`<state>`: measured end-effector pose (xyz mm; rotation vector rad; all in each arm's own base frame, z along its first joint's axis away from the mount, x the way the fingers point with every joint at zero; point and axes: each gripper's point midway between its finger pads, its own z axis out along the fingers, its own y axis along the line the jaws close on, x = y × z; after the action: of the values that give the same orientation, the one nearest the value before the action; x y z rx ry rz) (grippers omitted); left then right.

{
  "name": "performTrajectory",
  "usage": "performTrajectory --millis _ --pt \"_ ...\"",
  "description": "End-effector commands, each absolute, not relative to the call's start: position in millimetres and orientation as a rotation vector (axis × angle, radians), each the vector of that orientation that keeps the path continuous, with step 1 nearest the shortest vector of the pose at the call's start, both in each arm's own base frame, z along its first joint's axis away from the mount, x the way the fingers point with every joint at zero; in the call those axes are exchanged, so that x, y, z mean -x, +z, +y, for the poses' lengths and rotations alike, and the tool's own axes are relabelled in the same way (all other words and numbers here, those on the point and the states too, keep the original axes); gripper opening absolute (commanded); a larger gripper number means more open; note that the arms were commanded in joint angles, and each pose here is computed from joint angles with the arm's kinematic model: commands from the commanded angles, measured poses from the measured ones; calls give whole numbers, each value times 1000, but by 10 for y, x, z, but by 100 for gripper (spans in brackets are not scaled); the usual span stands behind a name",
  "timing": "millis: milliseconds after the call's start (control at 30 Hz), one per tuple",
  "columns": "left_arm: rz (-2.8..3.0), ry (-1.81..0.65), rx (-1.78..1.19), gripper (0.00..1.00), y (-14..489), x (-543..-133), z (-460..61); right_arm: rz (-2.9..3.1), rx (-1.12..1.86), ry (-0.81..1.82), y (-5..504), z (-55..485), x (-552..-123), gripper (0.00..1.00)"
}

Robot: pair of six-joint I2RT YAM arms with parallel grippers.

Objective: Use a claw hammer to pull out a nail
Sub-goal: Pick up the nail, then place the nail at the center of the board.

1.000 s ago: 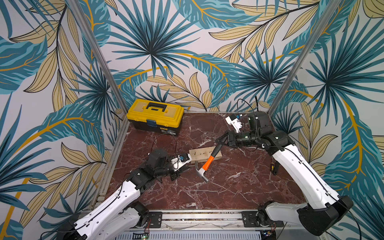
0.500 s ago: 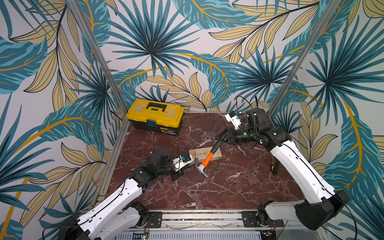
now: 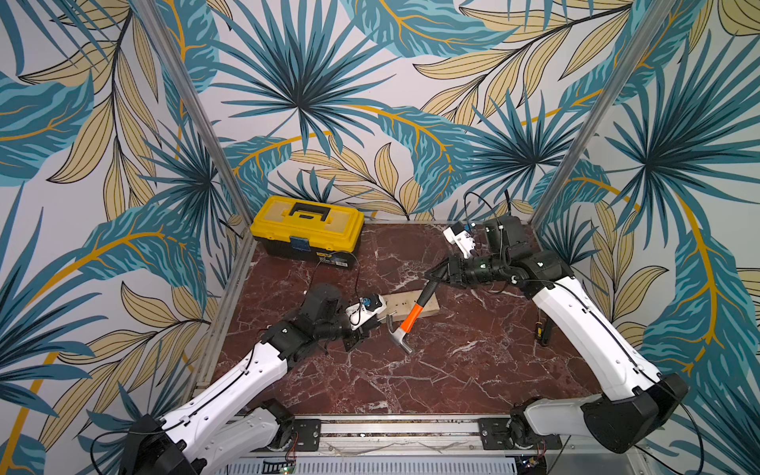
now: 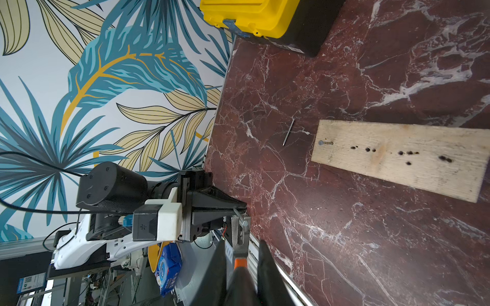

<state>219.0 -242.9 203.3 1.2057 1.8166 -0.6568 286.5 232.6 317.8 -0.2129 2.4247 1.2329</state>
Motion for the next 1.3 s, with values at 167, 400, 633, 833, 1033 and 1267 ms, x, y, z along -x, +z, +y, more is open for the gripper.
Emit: performTrajectory --millis 167,400,633,833,1033,1267 --pt "1953 -614 -933 0 2131 -2453 -2321 2399 264 1269 3146 2378 -2836 0" --pt "2192 -504 -558 0 1877 -2615 -1960 2352 256 1186 3130 2341 -2993 0" --pt "2383 -345 -196 0 1445 -2648 -1537 2285 210 994 3096 2194 -3270 0" --pt "2490 -266 -1 0 1108 -2654 -1349 2211 225 936 3140 2177 -3427 0" --pt "2615 -213 154 0 804 -2679 -1269 2199 306 939 3176 2259 -3494 0" --pt "2695 -159 254 0 565 -2739 -1271 2198 363 897 3138 2257 -3528 0"
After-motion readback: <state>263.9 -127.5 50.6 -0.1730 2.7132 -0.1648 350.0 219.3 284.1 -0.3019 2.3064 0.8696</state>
